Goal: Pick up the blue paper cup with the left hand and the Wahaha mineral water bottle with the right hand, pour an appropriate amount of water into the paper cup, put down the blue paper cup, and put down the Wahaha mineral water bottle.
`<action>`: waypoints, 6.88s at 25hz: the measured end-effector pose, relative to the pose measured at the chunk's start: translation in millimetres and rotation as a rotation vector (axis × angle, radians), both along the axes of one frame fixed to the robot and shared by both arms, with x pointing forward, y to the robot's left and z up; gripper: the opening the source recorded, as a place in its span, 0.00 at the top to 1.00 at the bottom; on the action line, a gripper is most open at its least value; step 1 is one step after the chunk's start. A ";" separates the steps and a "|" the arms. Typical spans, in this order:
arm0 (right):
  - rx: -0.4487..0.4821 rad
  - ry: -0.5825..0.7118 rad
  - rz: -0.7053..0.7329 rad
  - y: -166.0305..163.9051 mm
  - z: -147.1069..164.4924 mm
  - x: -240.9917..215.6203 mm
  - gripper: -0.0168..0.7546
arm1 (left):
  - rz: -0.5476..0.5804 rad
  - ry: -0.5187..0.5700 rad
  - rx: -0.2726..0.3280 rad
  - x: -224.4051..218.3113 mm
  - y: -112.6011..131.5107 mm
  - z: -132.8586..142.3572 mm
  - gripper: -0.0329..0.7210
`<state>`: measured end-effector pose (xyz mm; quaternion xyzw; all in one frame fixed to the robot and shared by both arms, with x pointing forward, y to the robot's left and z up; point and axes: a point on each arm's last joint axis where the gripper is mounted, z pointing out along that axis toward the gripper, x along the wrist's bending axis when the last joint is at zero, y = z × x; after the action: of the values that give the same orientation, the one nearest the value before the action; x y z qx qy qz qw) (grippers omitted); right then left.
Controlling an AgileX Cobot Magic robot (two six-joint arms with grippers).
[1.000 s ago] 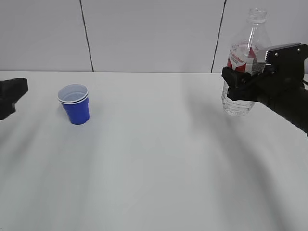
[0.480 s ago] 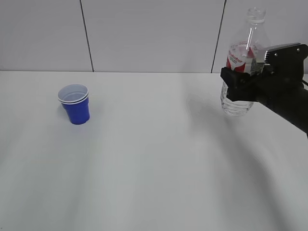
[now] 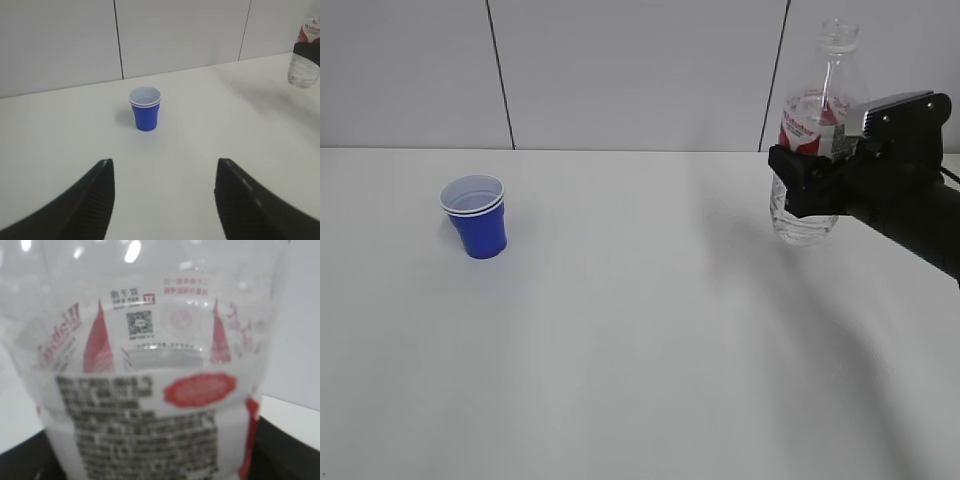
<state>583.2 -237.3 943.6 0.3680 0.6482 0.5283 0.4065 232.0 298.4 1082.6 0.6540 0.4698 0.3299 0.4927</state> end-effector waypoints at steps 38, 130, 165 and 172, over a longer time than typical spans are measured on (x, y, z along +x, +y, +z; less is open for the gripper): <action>0.088 0.111 0.025 8.3 -67.6 47.9 0.35 | 0.015 0.188 0.096 -1.2 3.0 -26.3 0.35; -0.113 0.025 -0.141 -31.1 102.5 -169.3 0.22 | 0.015 0.188 0.096 -1.2 3.0 -26.2 0.39; -0.034 0.373 -0.573 -82.2 134.2 -328.7 0.24 | 0.015 0.186 0.095 -1.1 3.0 -26.1 0.39; -0.020 0.436 -0.483 -76.4 120.4 -357.5 0.26 | 0.015 0.186 0.095 -1.1 3.0 -26.1 0.39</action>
<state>225.7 -313.6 1064.0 0.6117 0.6192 0.3188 0.3753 230.8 301.4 1056.5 0.7009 0.5023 0.2932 0.4128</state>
